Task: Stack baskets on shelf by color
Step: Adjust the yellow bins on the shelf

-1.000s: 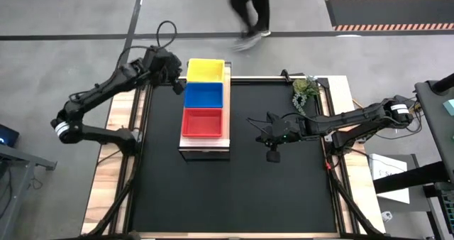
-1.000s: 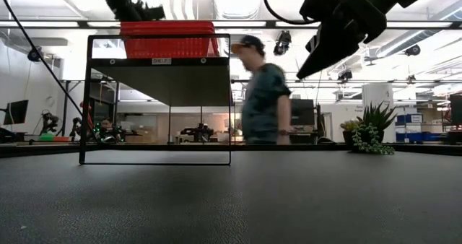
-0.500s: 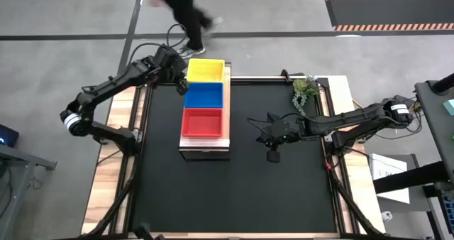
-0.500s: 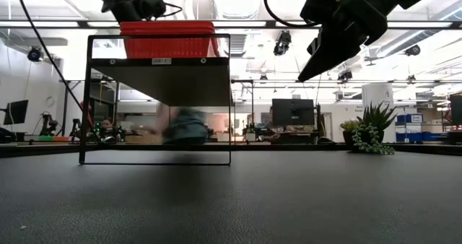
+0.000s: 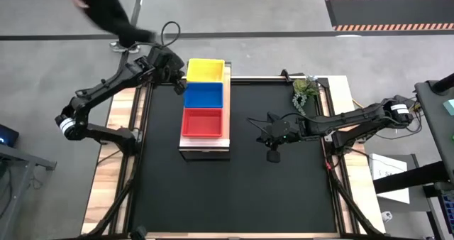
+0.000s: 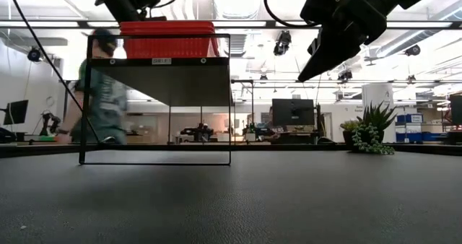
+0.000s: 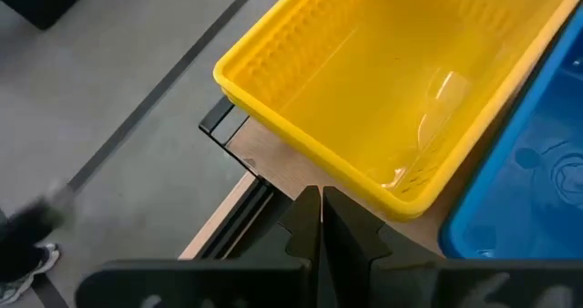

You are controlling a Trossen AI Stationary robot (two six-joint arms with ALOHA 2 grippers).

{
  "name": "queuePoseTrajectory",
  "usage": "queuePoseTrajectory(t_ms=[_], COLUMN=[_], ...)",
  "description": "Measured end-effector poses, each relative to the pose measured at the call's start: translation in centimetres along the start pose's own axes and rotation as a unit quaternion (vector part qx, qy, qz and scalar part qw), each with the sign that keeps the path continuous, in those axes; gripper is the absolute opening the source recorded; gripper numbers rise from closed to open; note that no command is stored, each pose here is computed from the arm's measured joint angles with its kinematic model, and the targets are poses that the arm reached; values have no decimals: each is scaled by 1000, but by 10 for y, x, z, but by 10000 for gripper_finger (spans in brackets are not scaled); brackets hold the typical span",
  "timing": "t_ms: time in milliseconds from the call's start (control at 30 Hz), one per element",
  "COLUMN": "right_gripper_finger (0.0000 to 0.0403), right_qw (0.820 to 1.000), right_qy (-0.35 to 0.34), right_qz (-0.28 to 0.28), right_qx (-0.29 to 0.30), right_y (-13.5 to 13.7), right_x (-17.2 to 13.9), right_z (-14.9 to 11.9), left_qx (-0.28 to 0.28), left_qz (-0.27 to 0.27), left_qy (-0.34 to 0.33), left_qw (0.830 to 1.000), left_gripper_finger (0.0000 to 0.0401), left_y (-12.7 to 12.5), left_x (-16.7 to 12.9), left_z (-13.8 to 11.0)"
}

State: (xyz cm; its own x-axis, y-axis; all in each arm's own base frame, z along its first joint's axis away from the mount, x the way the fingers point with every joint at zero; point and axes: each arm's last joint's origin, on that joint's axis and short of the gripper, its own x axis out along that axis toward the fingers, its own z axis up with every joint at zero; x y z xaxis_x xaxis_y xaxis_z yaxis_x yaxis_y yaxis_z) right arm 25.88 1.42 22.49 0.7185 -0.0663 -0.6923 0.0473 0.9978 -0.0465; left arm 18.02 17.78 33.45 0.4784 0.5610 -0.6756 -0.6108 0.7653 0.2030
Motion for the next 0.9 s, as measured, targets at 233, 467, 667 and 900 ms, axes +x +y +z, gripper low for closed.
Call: queuePoseTrajectory(t_ms=[233,467,667,900], right_gripper_finger=[9,9,9,9], right_qw=[1000,1000,1000,1000], right_qy=[0,0,0,0], right_qz=[0,0,0,0], right_qx=[3,3,12,16], right_y=[0,0,0,0], right_x=[0,0,0,0], right_z=[0,0,0,0], left_qx=[0,4,4,4], left_qz=[-16,-81,-84,-84], left_qy=[-30,-39,-30,-28], left_qw=[999,996,996,996], left_gripper_finger=[0,0,0,0], left_y=[-1,-8,-10,-10], left_x=[-16,-17,0,-1], left_z=[1,-6,-8,-10])
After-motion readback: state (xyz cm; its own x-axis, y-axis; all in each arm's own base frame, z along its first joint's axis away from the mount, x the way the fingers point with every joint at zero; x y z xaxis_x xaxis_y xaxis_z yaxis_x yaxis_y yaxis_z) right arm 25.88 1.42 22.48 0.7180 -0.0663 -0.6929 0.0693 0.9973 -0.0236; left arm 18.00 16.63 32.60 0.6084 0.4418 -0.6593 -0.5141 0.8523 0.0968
